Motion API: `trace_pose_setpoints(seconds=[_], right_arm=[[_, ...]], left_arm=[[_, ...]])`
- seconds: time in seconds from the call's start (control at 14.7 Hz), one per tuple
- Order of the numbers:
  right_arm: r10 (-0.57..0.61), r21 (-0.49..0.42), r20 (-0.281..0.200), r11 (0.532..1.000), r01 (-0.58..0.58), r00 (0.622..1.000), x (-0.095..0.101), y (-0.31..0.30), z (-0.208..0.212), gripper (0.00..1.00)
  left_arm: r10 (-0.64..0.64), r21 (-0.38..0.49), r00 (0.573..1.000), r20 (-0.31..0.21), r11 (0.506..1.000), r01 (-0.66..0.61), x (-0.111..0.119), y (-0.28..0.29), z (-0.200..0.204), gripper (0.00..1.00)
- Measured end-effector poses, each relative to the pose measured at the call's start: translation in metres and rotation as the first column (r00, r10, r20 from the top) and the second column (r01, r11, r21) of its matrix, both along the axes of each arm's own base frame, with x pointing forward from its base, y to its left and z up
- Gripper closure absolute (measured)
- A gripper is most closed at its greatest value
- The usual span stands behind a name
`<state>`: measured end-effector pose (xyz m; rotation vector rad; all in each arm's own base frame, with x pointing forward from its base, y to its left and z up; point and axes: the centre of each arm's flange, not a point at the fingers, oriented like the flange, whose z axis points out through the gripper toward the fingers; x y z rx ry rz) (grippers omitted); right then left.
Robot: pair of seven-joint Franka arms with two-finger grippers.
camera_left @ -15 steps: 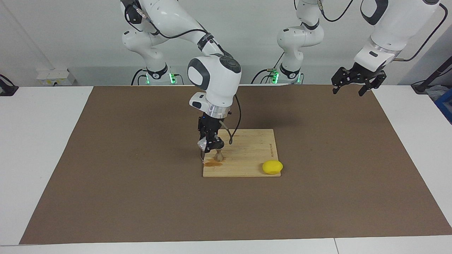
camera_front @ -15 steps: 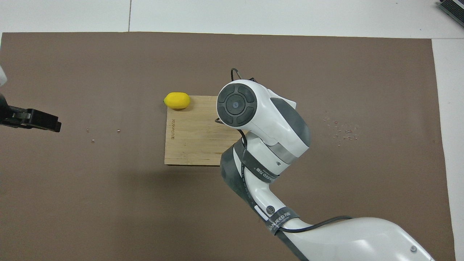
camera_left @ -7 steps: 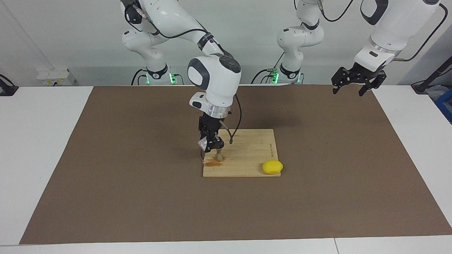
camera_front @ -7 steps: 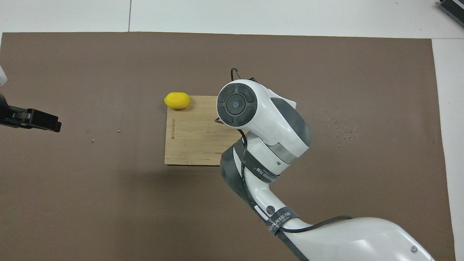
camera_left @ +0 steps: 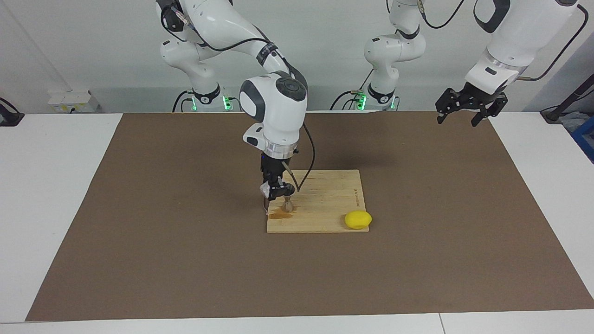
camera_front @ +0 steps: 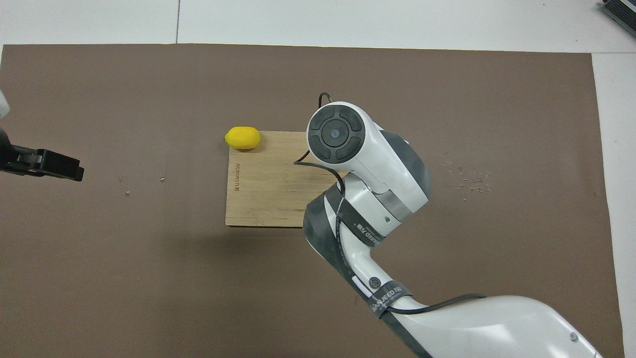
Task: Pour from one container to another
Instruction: 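Tilt the clear glass with the right gripper to pour into the dark cup, then tilt the glass upright and lift it away with the right gripper, then lower the clear glass onto the table at its starting spot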
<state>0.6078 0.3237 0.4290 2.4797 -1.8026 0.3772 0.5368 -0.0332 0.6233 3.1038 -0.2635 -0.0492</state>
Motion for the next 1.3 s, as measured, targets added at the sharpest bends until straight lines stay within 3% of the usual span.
trace_pose_setpoints(seconds=[0.34, 0.82, 1.09, 1.3], right_arm=[[-0.083, 0.078, -0.047, 0.993, 0.086, 0.995, 0.016, -0.032, -0.001, 0.49], [-0.131, 0.216, -0.173, 0.962, 0.168, 0.976, 0.041, -0.114, -0.021, 0.49], [-0.141, 0.360, -0.224, 0.907, 0.216, 0.964, 0.048, -0.184, -0.053, 0.49], [-0.133, 0.459, -0.246, 0.856, 0.236, 0.960, 0.038, -0.234, -0.079, 0.49]], left_arm=[[0.000, 0.000, 1.000, 0.000, 1.000, 0.000, 0.000, 0.000, 0.000, 0.00], [0.000, 0.000, 1.000, 0.000, 1.000, 0.000, 0.000, 0.000, 0.000, 0.00], [0.000, 0.000, 1.000, 0.000, 1.000, 0.000, 0.000, 0.000, 0.000, 0.00], [0.000, 0.000, 1.000, 0.000, 1.000, 0.000, 0.000, 0.000, 0.000, 0.00]])
